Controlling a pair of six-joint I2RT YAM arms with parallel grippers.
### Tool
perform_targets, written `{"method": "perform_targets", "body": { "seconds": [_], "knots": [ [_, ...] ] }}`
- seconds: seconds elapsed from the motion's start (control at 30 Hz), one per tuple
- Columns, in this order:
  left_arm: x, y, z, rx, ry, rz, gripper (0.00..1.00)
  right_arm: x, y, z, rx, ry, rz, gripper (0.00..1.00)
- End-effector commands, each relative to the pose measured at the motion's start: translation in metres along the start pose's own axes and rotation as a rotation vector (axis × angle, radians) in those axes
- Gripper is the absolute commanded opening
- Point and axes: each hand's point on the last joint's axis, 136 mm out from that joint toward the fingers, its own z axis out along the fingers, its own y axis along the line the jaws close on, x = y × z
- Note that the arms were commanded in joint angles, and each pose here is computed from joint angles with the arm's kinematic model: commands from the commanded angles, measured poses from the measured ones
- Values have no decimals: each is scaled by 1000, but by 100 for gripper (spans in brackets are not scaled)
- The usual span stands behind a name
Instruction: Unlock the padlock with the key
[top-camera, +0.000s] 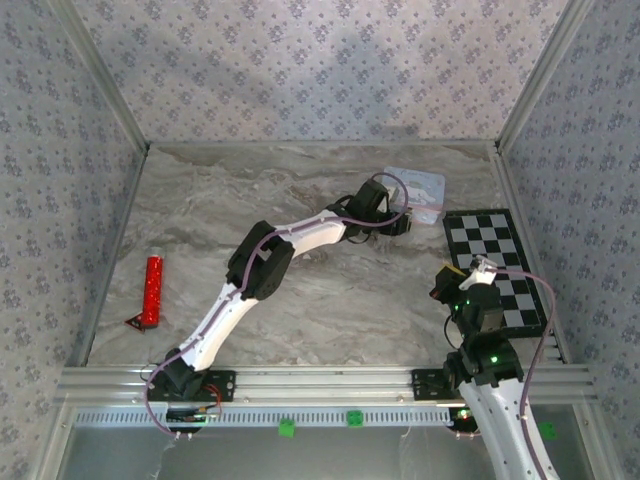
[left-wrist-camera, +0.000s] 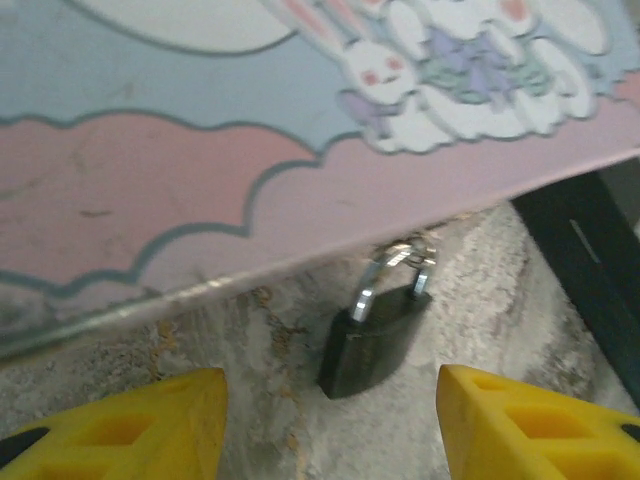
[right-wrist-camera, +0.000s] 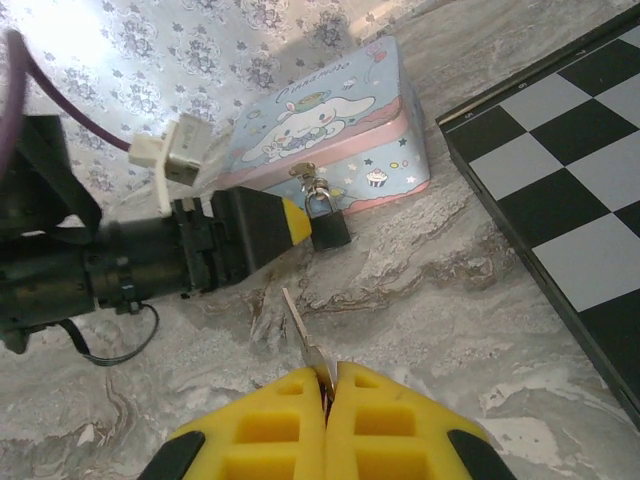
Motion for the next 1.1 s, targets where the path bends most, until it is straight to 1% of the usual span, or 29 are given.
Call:
{"method": "perform_targets", "body": {
  "seconds": [0.0, 0.23, 0.37, 0.6, 0.73, 0.87, 0.97, 1.07],
  "knots": [
    [-5, 0, 11, -16, -32, -26, 57, -1, 2, -1, -17, -12, 19, 0],
    [6, -3, 31, -7, 5, -22, 53, -1, 3, -1, -26, -12, 22, 0],
    [7, -6, 36, -13, 12, -3, 51, -1, 3, -1, -27, -11, 25, 0],
    [6, -2, 40, -34, 15, -12, 45, -1, 3, -1, -30, -10, 26, 0],
    [5, -2, 39, -39, 11, -22, 40, 0, 3, -1, -28, -10, 28, 0],
    [4, -2, 37, -50, 2, -35, 33, 0, 2, -1, -25, -10, 28, 0],
    [2, 1, 30, -70, -22, -40, 28, 0, 1, 0, -23, -9, 27, 0],
    [-2, 4, 19, -88, -51, -46, 25, 1, 1, 0, -21, -8, 27, 0]
  ]
}}
